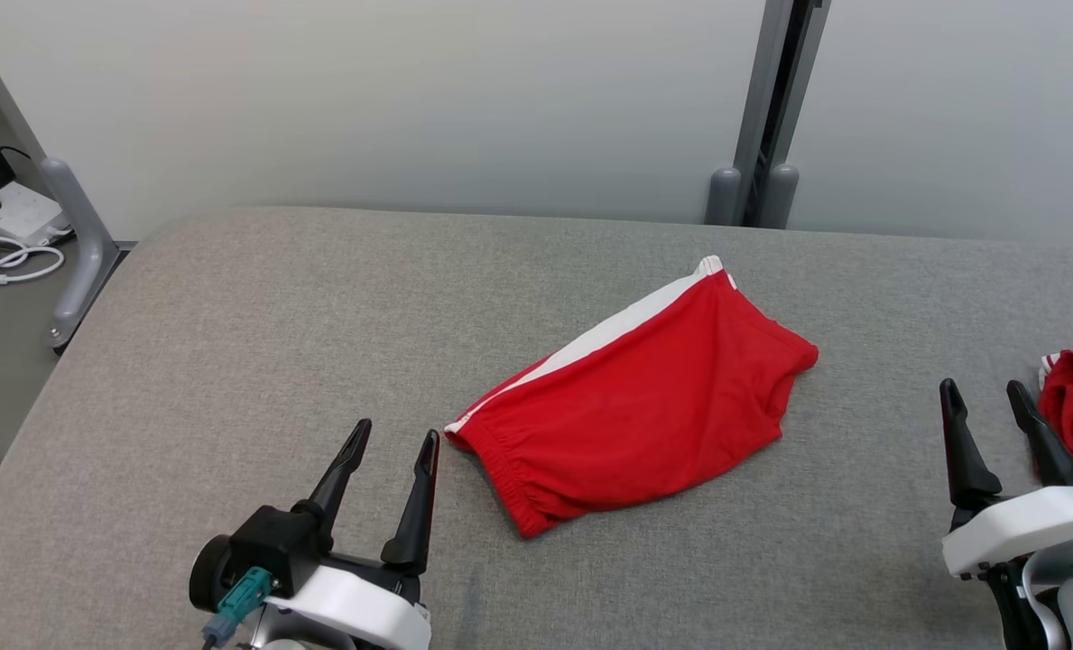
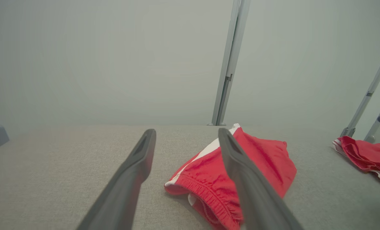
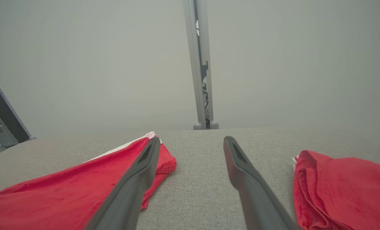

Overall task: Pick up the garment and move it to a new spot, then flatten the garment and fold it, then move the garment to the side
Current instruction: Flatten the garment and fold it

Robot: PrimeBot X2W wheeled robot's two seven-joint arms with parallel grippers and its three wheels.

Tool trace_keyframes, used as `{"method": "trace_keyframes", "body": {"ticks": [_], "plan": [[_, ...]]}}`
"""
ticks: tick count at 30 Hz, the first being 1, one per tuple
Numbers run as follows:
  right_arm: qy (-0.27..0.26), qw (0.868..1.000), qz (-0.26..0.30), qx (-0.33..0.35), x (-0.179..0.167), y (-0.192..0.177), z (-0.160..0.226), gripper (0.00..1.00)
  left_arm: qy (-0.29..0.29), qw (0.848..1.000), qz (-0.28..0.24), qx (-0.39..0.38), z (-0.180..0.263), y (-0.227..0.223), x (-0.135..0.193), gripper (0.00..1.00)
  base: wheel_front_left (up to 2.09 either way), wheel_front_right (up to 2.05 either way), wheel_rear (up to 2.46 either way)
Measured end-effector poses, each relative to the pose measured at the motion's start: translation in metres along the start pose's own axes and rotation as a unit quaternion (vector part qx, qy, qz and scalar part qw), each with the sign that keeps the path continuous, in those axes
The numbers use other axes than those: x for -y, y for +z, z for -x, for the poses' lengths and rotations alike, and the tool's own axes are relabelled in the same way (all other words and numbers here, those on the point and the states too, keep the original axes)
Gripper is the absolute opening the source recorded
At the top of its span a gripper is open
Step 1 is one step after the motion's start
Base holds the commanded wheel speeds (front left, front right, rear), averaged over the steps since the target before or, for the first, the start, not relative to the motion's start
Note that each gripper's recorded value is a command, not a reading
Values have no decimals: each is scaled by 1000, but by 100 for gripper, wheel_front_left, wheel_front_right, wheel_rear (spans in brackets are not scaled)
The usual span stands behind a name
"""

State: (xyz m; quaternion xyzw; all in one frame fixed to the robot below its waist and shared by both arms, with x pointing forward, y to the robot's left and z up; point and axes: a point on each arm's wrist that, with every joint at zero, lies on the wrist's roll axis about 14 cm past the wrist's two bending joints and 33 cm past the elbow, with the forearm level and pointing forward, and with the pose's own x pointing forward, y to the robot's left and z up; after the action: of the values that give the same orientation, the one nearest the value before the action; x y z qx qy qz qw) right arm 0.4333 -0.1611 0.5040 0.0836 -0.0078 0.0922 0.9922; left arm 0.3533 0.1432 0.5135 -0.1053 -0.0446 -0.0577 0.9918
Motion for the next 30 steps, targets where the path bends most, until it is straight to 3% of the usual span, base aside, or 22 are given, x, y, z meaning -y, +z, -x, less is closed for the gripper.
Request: {"method": "trace_keyframes", "body": {"ticks": [5, 12, 22, 30], "plan": [[6, 1000, -10, -26, -6, -18, -2, 100, 9, 1000, 16, -3, 2, -2, -3, 100, 0, 0, 0], [15, 990, -80, -114, -27, -64, -17, 100, 22, 999, 12, -24, 8, -15, -9, 100, 0, 0, 0], [2, 948, -236, -214, -53, -97, -54, 100, 68, 996, 5, -55, 28, -32, -35, 100, 0, 0, 0], [-15, 918, -284, -276, -61, -123, -70, 100, 101, 993, 0, -67, 44, -36, -50, 100, 0, 0, 0]]}}
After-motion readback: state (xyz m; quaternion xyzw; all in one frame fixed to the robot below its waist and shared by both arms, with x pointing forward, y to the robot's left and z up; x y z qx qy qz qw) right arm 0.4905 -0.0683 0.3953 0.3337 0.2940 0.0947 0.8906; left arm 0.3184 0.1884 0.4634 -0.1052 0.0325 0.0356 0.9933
